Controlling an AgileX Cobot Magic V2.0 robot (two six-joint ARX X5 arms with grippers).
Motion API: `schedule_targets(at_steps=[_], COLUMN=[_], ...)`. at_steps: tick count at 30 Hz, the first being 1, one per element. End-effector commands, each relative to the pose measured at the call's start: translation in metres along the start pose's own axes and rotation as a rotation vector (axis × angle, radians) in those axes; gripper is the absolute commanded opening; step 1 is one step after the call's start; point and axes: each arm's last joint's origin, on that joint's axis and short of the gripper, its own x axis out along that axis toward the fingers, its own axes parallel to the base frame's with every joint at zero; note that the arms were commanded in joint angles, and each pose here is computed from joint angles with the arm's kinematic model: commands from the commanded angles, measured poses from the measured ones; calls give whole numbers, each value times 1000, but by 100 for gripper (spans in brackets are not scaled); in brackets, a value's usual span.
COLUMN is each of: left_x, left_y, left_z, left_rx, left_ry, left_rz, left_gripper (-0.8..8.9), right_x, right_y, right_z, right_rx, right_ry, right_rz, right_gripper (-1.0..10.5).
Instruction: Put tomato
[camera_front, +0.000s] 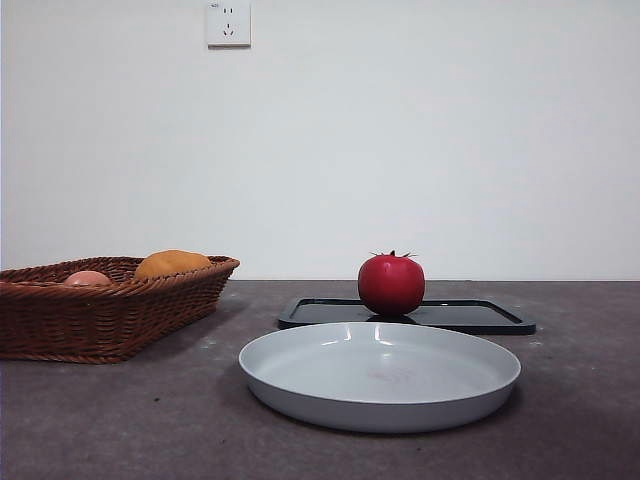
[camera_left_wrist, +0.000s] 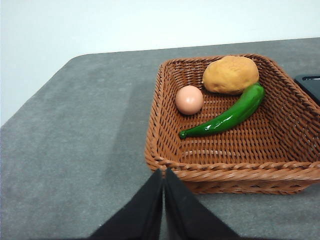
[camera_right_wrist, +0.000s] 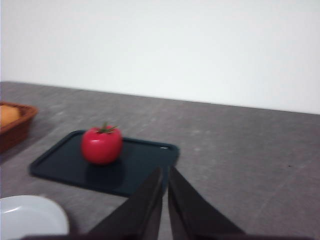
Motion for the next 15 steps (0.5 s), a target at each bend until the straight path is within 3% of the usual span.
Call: schedule_targets(at_steps=[1,7,15], left_x=[2,2,2], left_y=[-1,-1,-1], left_z=[-7,-7,-7], left_rx=[-10,-10,-10], left_ry=[26,26,25], left_rz=[-2,-2,-2], left_gripper=[7,7,7], right_x=[0,2,4], right_y=[-2,-5,-7], right_z=[-11,-40,-63], right_rx=[17,30,64], right_ry=[-36,-22,53], right_rz=[-44,-130,-140], right_gripper=[11,11,11])
